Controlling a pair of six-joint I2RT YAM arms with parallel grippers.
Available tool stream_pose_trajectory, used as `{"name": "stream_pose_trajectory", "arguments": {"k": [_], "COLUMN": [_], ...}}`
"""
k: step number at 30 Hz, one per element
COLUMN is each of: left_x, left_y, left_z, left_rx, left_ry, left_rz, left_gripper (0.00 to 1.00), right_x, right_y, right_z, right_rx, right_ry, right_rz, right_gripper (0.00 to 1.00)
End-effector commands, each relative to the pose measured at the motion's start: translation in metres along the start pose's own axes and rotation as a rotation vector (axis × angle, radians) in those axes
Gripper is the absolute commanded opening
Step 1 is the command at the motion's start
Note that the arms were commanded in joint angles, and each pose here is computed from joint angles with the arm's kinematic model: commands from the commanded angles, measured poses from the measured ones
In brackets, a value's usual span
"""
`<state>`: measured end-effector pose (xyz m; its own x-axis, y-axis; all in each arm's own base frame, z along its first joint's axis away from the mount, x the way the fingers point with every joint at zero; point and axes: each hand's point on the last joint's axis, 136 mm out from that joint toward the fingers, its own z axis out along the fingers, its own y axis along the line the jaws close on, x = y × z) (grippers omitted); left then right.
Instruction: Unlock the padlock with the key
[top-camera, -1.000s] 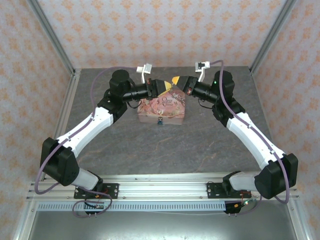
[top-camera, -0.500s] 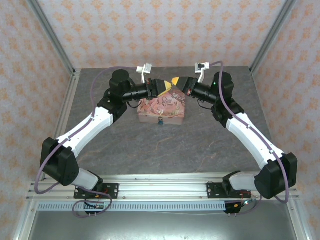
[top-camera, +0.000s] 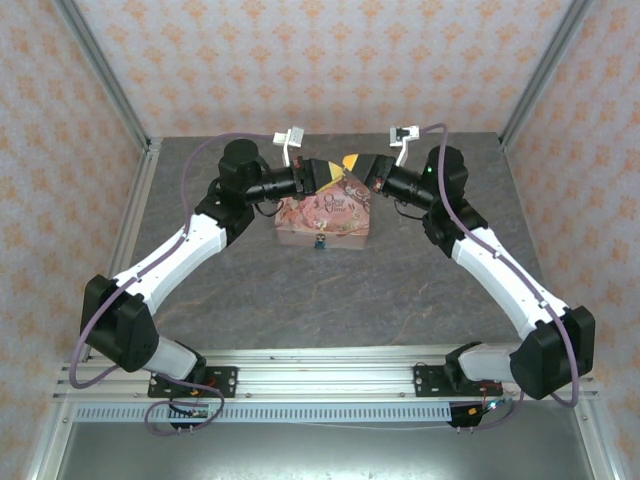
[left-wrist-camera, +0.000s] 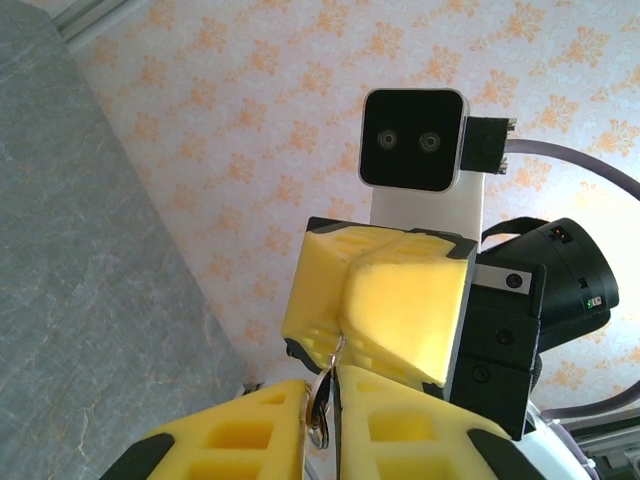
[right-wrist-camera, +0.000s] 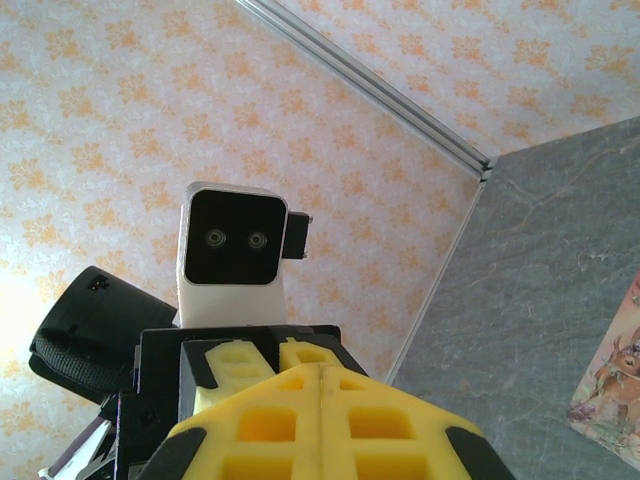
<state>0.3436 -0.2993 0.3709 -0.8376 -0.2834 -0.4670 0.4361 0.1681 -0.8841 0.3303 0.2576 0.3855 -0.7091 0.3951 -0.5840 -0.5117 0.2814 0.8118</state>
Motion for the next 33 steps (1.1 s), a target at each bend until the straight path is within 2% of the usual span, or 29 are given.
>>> {"name": "stream_pose_trajectory", "arguments": {"k": [1,13,20,26,33], "left_x": [0.000,0.000,0.002,0.002,0.001], "left_y": [-0.025,-0.027,-0.033,-0.033,-0.032], "left_z": [-0.004,-0.005,0.001,0.001,-0.005], "left_rx": [0.050,0.047,0.066,0.063,0.003], "left_ry": [-0.005,-0.011,0.006,0.003,-0.014], "left_rz": [0.056,0.056,0.061,0.063,0.121], "left_gripper": [0.15,0.12,0.16,0.01,0.00], "right_x": [-0.003,-0.005,-0.001,0.000,0.002], "right_y": [0.014,0.008,0.008,0.009,0.005], "right_z": [-0.007,-0.008,-0.005,-0.007,-0.010], "right_rx": [-0.023,-0.004,-0.019,-0.012,0.008], "right_ry": [-0.034,-0.061,-0.057,-0.060,-0.066], "right_rz": [-0.049,-0.029,-0.010,-0.018,-0.017], "right_gripper": [0.00,0.00,0.00,0.00,0.00]}}
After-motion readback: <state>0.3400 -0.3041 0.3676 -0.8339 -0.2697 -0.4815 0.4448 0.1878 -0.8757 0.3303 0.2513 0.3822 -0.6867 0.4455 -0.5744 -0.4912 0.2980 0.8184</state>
